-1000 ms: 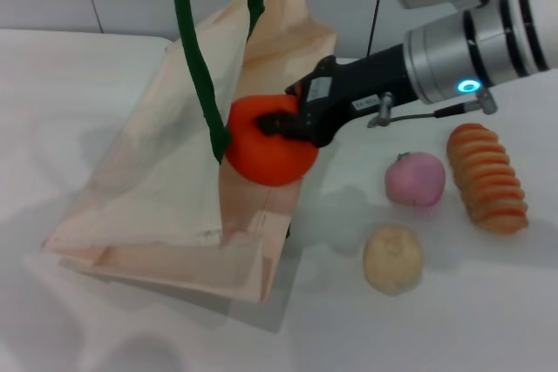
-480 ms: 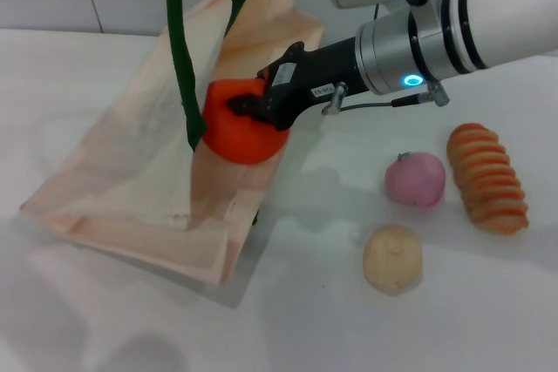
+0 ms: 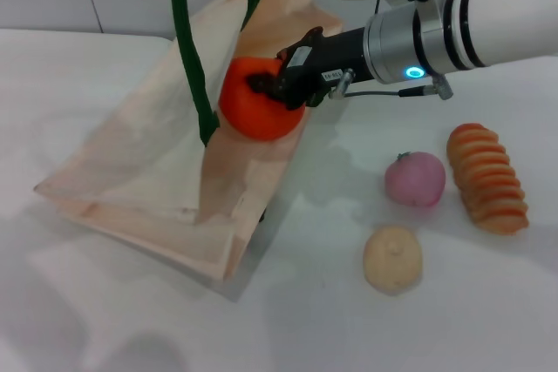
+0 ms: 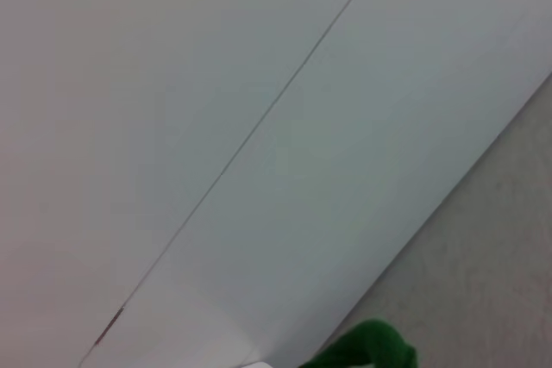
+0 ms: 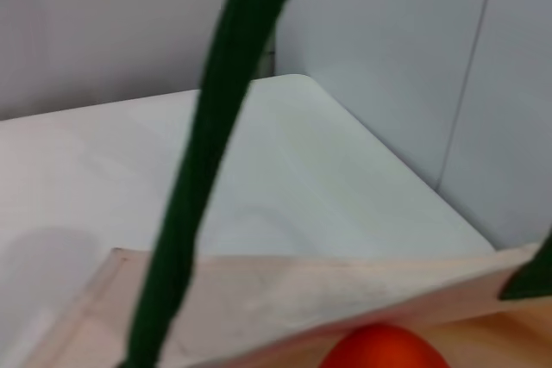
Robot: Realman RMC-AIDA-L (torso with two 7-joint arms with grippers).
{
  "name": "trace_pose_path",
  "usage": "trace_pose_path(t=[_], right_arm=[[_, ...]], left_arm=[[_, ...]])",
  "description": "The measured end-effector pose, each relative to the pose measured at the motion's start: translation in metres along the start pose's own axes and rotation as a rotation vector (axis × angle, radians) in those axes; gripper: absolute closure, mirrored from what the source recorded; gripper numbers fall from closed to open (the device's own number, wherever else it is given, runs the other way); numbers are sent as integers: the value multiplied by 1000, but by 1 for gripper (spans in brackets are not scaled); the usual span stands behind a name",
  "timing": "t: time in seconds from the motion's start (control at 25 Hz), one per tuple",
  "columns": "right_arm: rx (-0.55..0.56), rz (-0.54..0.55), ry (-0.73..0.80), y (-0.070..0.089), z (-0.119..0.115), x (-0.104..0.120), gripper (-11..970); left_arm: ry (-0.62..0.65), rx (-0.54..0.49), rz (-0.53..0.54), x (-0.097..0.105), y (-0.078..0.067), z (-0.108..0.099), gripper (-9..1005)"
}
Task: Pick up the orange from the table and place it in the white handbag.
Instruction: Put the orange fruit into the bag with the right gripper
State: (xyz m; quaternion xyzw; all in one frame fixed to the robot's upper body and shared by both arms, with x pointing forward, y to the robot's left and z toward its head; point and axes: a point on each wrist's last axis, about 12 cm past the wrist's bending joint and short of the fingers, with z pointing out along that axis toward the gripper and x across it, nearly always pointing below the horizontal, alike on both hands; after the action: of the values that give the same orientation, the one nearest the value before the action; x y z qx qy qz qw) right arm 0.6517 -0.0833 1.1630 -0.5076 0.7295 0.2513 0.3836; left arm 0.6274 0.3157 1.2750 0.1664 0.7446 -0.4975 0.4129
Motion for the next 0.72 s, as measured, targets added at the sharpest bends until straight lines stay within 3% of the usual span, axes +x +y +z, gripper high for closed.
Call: trace_pose_path(t=[0.28, 0.72], right_arm=[[27, -24, 5, 2, 8, -3, 863], [-20, -99, 14, 24, 28, -13, 869]], left_arm=[[0, 5, 4, -1, -1, 2, 876], [-16, 15, 4, -3, -2, 2, 877]])
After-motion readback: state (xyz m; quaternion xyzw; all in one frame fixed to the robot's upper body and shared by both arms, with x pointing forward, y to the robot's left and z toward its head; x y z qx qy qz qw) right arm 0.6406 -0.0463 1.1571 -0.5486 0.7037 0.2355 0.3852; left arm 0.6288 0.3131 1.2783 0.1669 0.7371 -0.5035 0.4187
